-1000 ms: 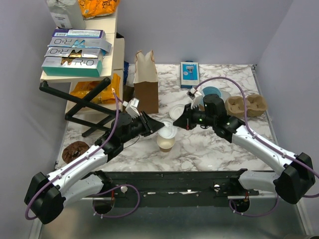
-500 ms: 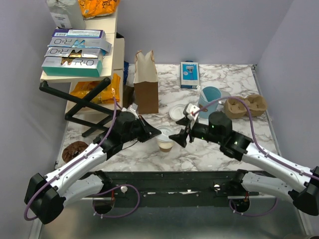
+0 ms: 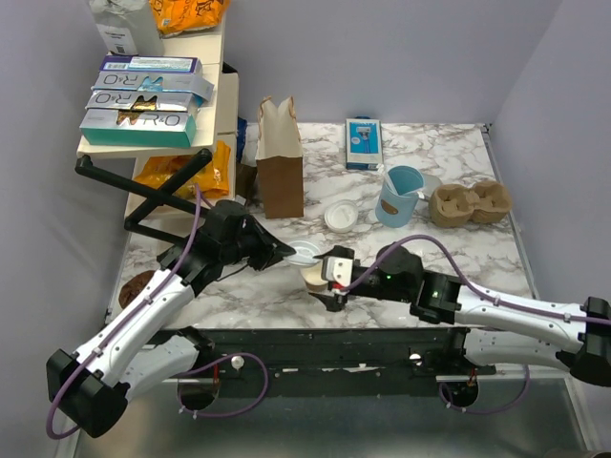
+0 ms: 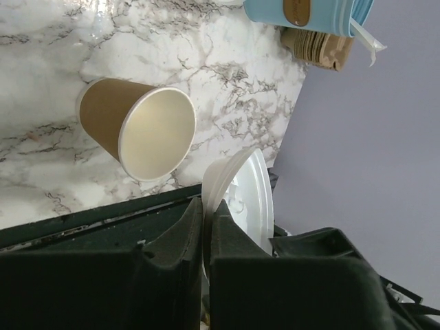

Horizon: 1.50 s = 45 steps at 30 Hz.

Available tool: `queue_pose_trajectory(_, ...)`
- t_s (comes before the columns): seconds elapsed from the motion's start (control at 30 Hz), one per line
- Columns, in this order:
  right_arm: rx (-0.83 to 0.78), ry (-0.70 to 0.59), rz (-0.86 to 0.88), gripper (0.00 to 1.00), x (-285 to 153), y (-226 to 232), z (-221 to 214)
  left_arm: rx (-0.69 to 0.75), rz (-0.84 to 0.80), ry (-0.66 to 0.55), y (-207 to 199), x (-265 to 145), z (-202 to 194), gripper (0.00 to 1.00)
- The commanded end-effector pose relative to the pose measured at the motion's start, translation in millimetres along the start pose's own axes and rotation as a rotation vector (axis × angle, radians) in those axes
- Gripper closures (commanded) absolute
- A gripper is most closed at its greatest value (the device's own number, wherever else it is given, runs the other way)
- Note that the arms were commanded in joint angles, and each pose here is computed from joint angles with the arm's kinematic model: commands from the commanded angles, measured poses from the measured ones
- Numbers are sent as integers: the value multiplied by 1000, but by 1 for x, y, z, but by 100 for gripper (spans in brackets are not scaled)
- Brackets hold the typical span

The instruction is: Pack the takeout coffee

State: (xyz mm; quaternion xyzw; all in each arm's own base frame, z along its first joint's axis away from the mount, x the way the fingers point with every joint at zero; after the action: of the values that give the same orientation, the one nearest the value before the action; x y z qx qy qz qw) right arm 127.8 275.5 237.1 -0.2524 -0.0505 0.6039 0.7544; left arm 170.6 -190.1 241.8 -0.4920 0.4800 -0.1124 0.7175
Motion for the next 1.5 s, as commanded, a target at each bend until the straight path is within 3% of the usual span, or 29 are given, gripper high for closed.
queue_pose_trajectory(0.0, -90, 23, -108, 18, 13, -17, 13, -65, 63, 53, 1, -10, -5, 99)
queue_pose_trajectory(0.2, -94, 45, -161, 28, 25, -24, 16, -52, 72, 51, -3, -15, -4, 98)
queue_pose_trajectory(0.4, -78, 56, -188, 50, 27, -27, 15, -37, 65, 77, -5, -14, -6, 96)
queue_pose_trajectory(0.43, -72, 54, -193, 60, 26, -28, 16, -35, 63, 79, -5, -13, -7, 94)
queue_pose_trajectory(0.5, -54, 49, -190, 69, 26, -26, 16, -22, 42, 76, -7, -13, -6, 71)
queue_pose_trajectory(0.53, -43, 45, -192, 79, 25, -26, 16, -21, 37, 81, -7, -13, -6, 62)
queue_pose_trajectory(0.57, -26, 43, -192, 82, 24, -25, 16, -5, -5, 81, -13, -12, -6, 41)
queue_pose_trajectory(0.63, 27, 35, -193, 82, 22, -22, 15, 15, -46, 122, -15, -11, -10, 24)
queue_pose_trajectory(0.67, 70, 32, -197, 82, 21, -20, 14, 31, -78, 119, -20, -12, -9, 7)
queue_pose_trajectory(0.7, 95, 31, -198, 82, 21, -19, 13, 48, -87, 112, -21, -13, -8, 1)
queue_pose_trajectory(0.97, 482, 69, -163, 80, 9, 3, 5, 261, -125, -42, -41, -36, 7, 1)
queue_pose_trajectory(1.17, 921, 110, -90, 79, 3, -2, -21, 361, -53, -190, -31, -47, 21, 1)
queue_pose_trajectory(1.27, 1089, 121, -75, 80, 0, -5, -29, 420, -95, -218, -23, -44, 22, 1)
queue_pose_trajectory(1.47, 1302, 120, -64, 79, 5, -7, -50, 455, -197, -115, -1, -17, 8, 1)
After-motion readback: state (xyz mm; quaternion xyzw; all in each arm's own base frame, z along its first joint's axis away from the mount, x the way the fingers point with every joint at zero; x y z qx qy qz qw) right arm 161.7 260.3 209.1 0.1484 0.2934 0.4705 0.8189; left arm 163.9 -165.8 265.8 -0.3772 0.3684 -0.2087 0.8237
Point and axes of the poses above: each gripper's point midway between its finger pads, its own x axis out along the fingers, its own y axis along the line the jaws close on, z = x × y, the point moved 6 cm from there along -x, back along the fingers, and after that the axes turned 2 degrees about -x, right-handed, at the moved point
